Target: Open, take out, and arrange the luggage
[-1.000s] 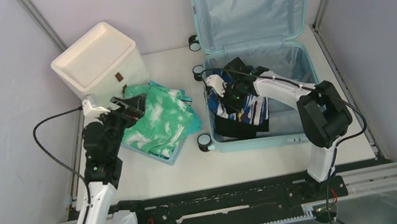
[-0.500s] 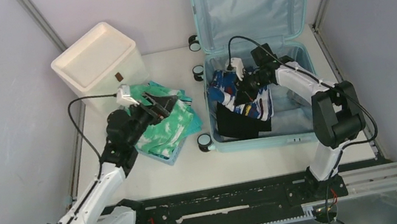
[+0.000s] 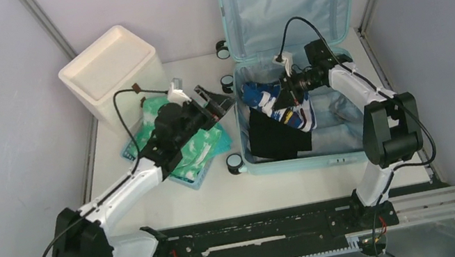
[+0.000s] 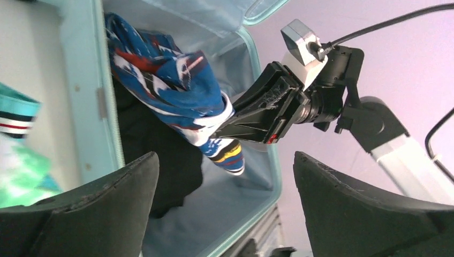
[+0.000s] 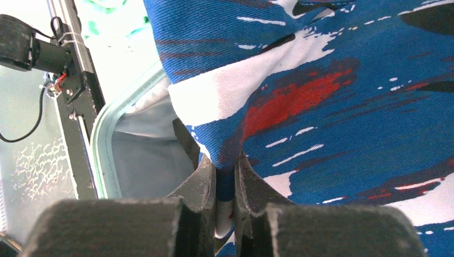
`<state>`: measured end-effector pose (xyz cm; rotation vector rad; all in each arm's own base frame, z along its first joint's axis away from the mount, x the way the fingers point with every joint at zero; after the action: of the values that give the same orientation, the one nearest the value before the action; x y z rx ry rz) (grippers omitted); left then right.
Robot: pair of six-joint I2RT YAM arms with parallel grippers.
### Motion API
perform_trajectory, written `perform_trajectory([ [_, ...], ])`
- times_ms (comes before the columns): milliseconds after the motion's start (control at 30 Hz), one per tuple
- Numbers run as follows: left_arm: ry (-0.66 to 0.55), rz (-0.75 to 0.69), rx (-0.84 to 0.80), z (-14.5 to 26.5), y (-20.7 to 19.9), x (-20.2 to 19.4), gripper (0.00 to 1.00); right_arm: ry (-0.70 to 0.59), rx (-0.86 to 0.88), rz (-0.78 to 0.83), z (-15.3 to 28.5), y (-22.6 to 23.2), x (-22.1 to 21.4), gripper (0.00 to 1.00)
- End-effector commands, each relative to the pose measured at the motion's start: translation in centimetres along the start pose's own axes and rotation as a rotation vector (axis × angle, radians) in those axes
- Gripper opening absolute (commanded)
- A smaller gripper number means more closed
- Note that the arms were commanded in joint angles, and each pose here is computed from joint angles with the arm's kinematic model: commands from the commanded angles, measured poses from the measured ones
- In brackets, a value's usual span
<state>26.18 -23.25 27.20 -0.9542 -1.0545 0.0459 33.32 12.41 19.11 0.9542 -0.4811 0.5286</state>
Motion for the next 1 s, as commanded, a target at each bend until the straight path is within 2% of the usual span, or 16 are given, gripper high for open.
perform_trajectory([
  [0, -0.006, 0.206, 0.058, -2.8, -2.5, 1.4, 0.99, -0.080, 0.126, 0.016, 1.7, 3.9, 3.1, 0.02],
  [167, 0.091, 0.424, 0.124, -5.3, -2.6, 0.0, 1.00, -0.101, 0.149, -0.001, 2.2, 4.5, 4.4, 0.02],
  [300, 0.139, 0.517, 0.157, -6.8, -3.2, -1.0, 1.00, -0.104, 0.153, -0.005, 2.1, 4.7, 4.8, 0.02],
  [633, 0.135, 0.546, 0.224, -9.0, -4.6, -0.3, 1.00, -0.087, 0.133, -0.001, 1.6, 4.8, 4.6, 0.02],
  [967, 0.208, 0.593, 0.303, -10.9, -4.3, -1.9, 0.98, -0.061, 0.110, 0.052, 0.8, 5.9, 4.4, 0.02],
])
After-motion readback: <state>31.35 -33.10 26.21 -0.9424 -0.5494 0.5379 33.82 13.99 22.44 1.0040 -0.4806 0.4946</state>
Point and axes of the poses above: each gripper's point midway between its finger pads, its own z axis back along the fingers, its own y axis along the line the jaws close on, x = y × z, the point moved 7 cm from there along z, back along the fingers, and after that the axes turned 13 degrees about -z, right-handed, at the moved point
